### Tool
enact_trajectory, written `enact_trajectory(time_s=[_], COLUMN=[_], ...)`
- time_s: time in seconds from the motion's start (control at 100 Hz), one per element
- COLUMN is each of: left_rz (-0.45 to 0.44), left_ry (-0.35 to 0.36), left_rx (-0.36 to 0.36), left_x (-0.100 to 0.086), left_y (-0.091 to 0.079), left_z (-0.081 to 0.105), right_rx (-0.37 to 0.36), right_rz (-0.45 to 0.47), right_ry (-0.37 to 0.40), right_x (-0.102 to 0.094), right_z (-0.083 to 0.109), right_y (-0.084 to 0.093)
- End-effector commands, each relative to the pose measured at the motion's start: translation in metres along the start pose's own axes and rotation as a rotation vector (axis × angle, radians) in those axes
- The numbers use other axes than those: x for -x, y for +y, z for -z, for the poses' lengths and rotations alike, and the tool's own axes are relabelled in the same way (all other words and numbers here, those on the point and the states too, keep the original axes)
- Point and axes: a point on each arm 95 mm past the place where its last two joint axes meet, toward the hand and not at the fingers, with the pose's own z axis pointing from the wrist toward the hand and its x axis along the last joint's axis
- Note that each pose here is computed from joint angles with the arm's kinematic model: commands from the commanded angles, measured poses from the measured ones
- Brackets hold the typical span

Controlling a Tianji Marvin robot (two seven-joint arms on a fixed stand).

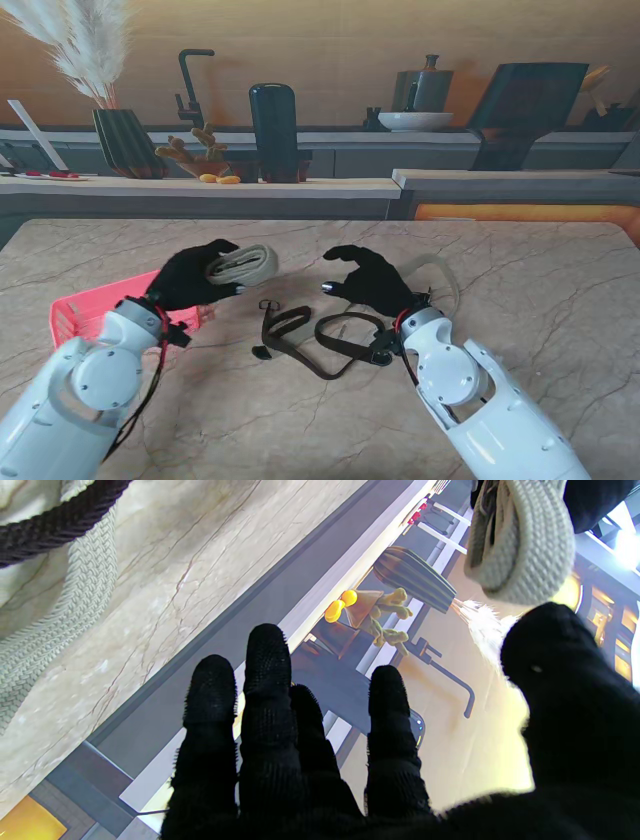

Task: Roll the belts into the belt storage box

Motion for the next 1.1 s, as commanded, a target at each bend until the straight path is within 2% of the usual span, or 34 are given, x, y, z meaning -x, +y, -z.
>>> enact_trajectory(time_s=[0.0, 0.15, 0.29, 0.62, 0.84, 1.09], left_rz=[-0.026, -0.175, -0.293, -0.575, -0.669, -0.685], left_ry=[-0.011, -0.064, -0.154, -0.364, -0.438, -0.495], left_rx=[-0.031, -0.039, -0.018, 0.130, 0.215, 0.218], left_x=[0.009, 0.029, 0.051, 0.098, 0.113, 0.123], left_y=[-0.013, -0.029, -0.036, -0.033, -0.026, -0.018], left_z=[0.007, 0.019, 0.031, 0.054, 0.056, 0.054], right_rx=[-0.001, 0.001, -0.004, -0.014, -0.021, -0.027], right_rz=[-0.007, -0.011, -0.011, -0.008, -0.008, -0.009], right_ry=[-0.001, -0.014, -0.026, -0.050, -0.059, -0.065], right_x=[0.001, 0.003, 0.005, 0.006, 0.008, 0.008], right_z=[0.003, 0.003, 0.003, 0.001, 0.000, -0.001], right_y=[-0.005, -0.007, -0.009, -0.011, -0.012, -0.013])
